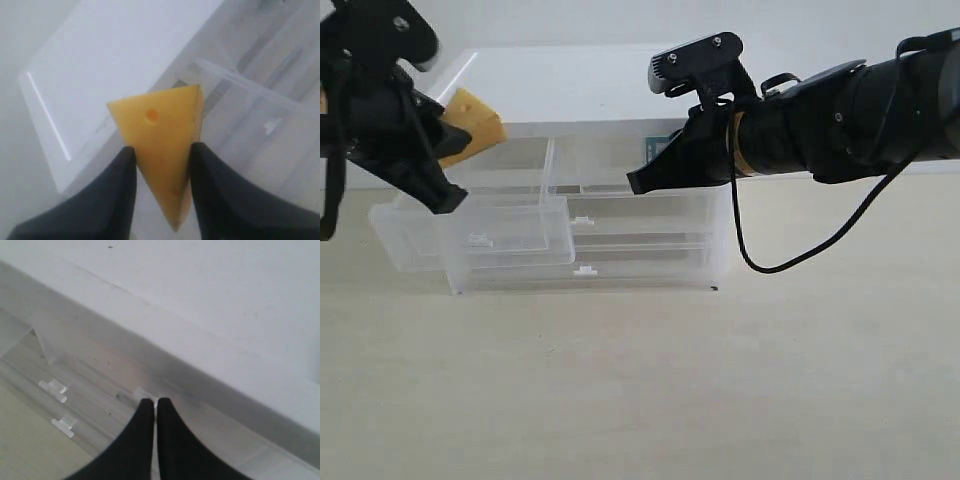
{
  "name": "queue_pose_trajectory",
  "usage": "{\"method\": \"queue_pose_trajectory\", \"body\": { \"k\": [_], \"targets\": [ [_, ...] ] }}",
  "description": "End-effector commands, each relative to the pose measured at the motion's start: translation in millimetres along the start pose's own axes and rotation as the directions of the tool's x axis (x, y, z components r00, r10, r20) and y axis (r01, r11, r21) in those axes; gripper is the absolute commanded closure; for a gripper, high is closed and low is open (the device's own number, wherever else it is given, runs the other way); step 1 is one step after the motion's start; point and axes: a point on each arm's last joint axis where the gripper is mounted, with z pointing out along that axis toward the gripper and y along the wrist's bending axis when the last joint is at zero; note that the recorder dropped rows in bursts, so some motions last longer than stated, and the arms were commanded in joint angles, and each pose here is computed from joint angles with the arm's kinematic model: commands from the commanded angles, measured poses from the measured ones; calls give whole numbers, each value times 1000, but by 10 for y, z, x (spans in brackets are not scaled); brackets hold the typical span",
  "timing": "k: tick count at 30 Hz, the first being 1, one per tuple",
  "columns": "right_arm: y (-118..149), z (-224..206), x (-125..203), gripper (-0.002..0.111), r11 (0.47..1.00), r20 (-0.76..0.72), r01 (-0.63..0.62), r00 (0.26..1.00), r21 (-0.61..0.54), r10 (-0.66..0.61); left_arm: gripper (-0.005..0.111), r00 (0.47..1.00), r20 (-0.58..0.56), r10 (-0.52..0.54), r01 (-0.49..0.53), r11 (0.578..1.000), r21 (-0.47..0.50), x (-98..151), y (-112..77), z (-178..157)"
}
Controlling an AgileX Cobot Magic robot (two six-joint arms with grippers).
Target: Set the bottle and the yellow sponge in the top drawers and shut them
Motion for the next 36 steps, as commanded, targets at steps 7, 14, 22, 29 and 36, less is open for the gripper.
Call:
{"method": "queue_pose_trajectory", "body": {
  "k": [7,14,22,29,36],
  "targets": [
    [-31,-7,-19,108,1000,7,6,1000,22,-6,93,999,-36,-35,36,999,32,43,-60,286],
    [-27,-7,-19,108,1000,6,6,1000,18,-6,39,995,-10,-102,103,994,27,3,-38,225],
    [-27,-7,-19,108,1000,6,6,1000,17,-6,52,945,4,-326,326,945,-4,-62,64,-52],
    [-25,-7,-19,108,1000,6,6,1000,15,-6,101,817,-94,-570,575,817,47,176,-150,-457],
    [-27,-7,-19,108,1000,6,6,1000,17,-6,103,779,-148,-609,624,776,94,635,-588,-297]
  ]
}}
